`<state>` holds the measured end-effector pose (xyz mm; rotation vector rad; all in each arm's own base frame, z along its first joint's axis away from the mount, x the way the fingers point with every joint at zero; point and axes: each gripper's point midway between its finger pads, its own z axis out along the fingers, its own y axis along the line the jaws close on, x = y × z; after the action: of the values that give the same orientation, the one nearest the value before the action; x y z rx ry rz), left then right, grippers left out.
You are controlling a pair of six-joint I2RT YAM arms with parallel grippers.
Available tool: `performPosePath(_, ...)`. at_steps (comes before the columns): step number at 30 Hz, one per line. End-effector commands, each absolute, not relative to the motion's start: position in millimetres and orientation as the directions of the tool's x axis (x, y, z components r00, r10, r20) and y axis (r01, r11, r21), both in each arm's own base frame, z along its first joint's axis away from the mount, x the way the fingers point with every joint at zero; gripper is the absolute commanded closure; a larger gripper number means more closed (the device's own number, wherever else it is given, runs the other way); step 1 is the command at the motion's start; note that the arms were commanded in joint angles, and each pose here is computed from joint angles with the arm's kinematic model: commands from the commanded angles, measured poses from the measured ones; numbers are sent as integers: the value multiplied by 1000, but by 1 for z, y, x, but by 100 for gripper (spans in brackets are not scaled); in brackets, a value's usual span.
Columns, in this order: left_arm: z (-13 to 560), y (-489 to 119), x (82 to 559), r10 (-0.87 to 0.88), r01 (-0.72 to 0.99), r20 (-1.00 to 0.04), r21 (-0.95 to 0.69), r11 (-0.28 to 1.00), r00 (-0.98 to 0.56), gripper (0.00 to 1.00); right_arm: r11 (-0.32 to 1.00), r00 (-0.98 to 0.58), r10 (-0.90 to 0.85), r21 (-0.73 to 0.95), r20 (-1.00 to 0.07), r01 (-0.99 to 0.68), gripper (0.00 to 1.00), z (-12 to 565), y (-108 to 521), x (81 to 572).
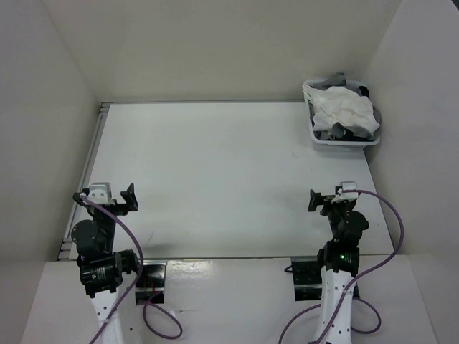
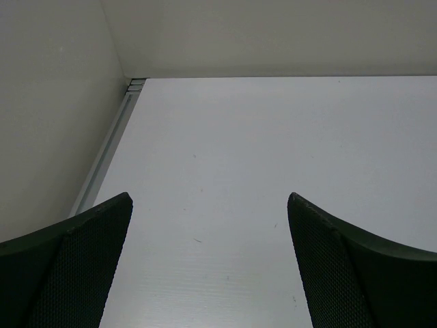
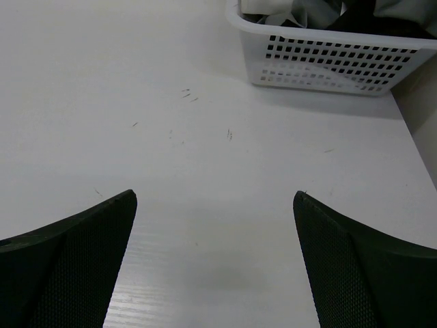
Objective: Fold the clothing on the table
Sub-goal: Grab the skirt from the pile
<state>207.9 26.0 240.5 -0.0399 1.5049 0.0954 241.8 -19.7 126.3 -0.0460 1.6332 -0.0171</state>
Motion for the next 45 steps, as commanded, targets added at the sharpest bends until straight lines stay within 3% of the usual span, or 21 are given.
performPosePath(1, 271, 17, 190, 68, -74, -976, 54, 996, 206, 0, 997, 22, -76, -77, -997, -25, 1, 136, -20, 243)
performPosePath(15, 277, 10, 189, 74, -38, -972, 67, 997, 225, 0, 993, 35, -96, -98, -995, -69, 1, 138, -13, 243)
performPosePath(22, 341, -7, 172, 254, -1, -906, 270, 963, 338, 0, 983, 385, -170, -184, -907, -1, 1, 282, -6, 217)
performPosePath(26, 397, 21, 175, 343, -142, -900, 315, 938, 270, 0, 973, 503, -224, -217, -834, 75, 1, 351, -8, 195)
performPosePath(27, 391, 34, 194, 346, -149, -923, 323, 935, 170, 0, 968, 508, -251, -218, -824, 125, 1, 378, -16, 192)
performPosePath(30, 438, 59, 199, 335, -252, -938, 304, 919, 89, 0, 969, 446, -234, -166, -864, 185, 1, 432, -30, 190)
performPosePath(32, 408, 81, 241, 245, -215, -948, 288, 933, -204, 0, 973, 160, -152, -119, -976, 196, 1, 426, -58, 247)
performPosePath(33, 403, 84, 249, 226, -197, -937, 282, 939, -266, 0, 973, 164, -153, -120, -975, 196, 1, 443, -54, 235)
performPosePath(34, 396, 86, 255, 196, -183, -926, 265, 947, -324, 0, 980, 46, -118, -108, -992, 168, 1, 425, -60, 264)
performPosePath(35, 383, 87, 263, 165, -168, -906, 246, 955, -389, 0, 984, 34, -101, -95, -994, 154, 1, 437, -58, 269)
performPosePath(36, 348, 81, 277, 108, -98, -857, 180, 979, -503, 0, 989, -53, -75, -82, -996, 125, 1, 419, -55, 275)
performPosePath(40, 268, 69, 308, -17, -58, -733, 31, 998, -680, 0, 998, -261, -24, -38, -965, 49, 1, 367, -41, 317)
performPosePath(42, 227, 76, 322, -45, -94, -632, 45, 995, -774, 0, 994, -374, -30, -69, -927, 89, 1, 330, -42, 337)
performPosePath(45, 202, 73, 339, -68, -128, -544, 72, 989, -837, 0, 988, -393, -36, -92, -919, 124, 1, 303, -28, 349)
